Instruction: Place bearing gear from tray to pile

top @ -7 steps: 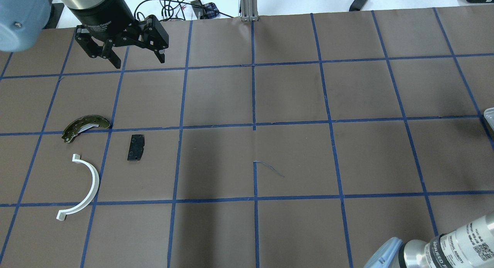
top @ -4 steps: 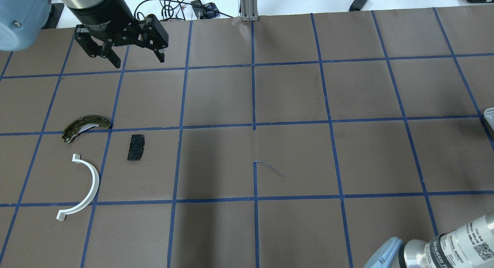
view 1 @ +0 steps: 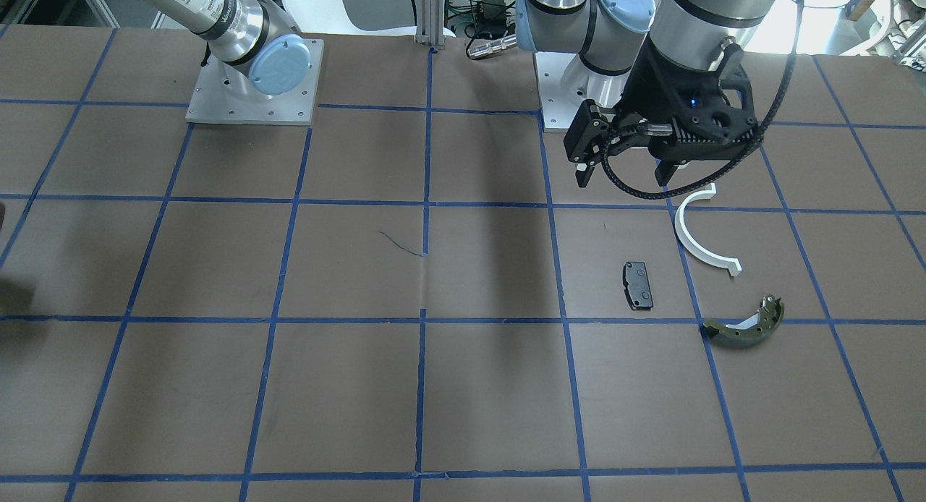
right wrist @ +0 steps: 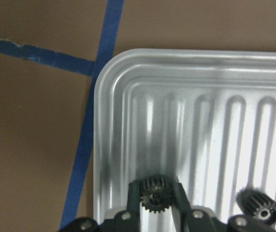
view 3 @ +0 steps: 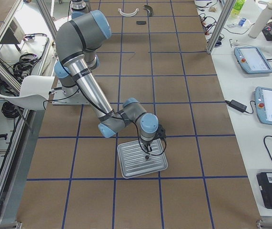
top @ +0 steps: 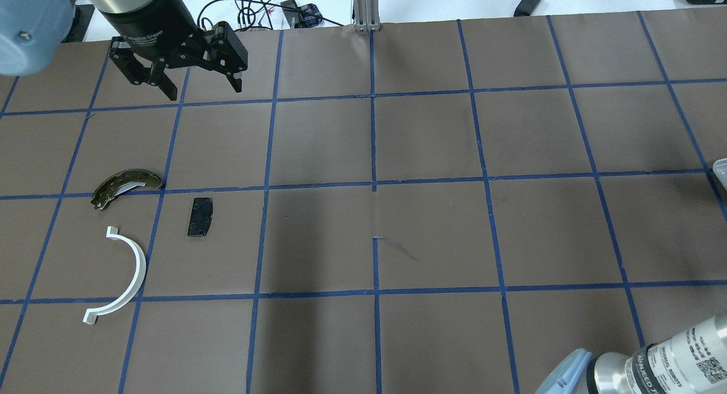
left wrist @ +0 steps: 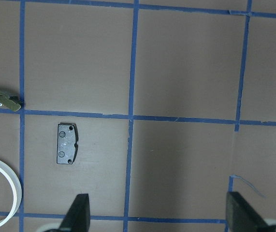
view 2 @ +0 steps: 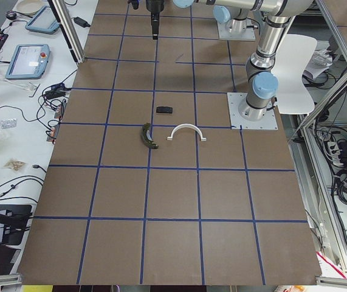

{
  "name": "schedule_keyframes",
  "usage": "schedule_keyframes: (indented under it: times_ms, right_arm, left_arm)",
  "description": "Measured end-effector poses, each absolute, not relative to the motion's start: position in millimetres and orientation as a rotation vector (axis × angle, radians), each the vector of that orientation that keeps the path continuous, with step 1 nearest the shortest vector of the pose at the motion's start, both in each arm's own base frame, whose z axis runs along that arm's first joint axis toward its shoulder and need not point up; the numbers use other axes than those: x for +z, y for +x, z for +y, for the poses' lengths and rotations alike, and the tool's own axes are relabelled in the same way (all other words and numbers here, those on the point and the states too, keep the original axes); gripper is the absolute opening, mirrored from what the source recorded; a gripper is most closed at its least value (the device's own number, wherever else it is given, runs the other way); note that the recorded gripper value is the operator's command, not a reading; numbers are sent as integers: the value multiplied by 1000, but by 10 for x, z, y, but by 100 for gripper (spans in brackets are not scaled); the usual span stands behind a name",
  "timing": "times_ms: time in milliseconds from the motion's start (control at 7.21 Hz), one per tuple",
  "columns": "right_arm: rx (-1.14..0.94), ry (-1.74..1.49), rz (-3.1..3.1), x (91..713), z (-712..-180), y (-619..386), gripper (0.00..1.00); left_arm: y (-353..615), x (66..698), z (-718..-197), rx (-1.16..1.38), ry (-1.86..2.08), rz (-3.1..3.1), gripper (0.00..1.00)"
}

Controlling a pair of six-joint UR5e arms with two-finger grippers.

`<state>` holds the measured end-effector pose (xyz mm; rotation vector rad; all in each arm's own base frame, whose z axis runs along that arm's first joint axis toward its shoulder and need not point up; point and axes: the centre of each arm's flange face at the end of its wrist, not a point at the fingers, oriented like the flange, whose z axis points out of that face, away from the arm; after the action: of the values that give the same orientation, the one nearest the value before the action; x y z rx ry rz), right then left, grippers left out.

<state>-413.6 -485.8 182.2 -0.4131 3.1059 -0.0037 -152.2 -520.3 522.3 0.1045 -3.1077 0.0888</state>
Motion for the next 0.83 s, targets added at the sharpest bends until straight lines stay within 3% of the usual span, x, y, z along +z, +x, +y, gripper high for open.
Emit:
schedule_keyframes:
  times_ms: [416, 832]
  right_arm:
    - [-17, -377, 3111, 2273, -4912, -3850, 9]
    - [-3, -231, 3124, 2903, -5353, -2406, 10]
  left_arm:
    - [-1522, 5222, -5203, 89, 105, -3108, 100]
    - [-1521, 5222, -5202, 89, 105, -3108, 100]
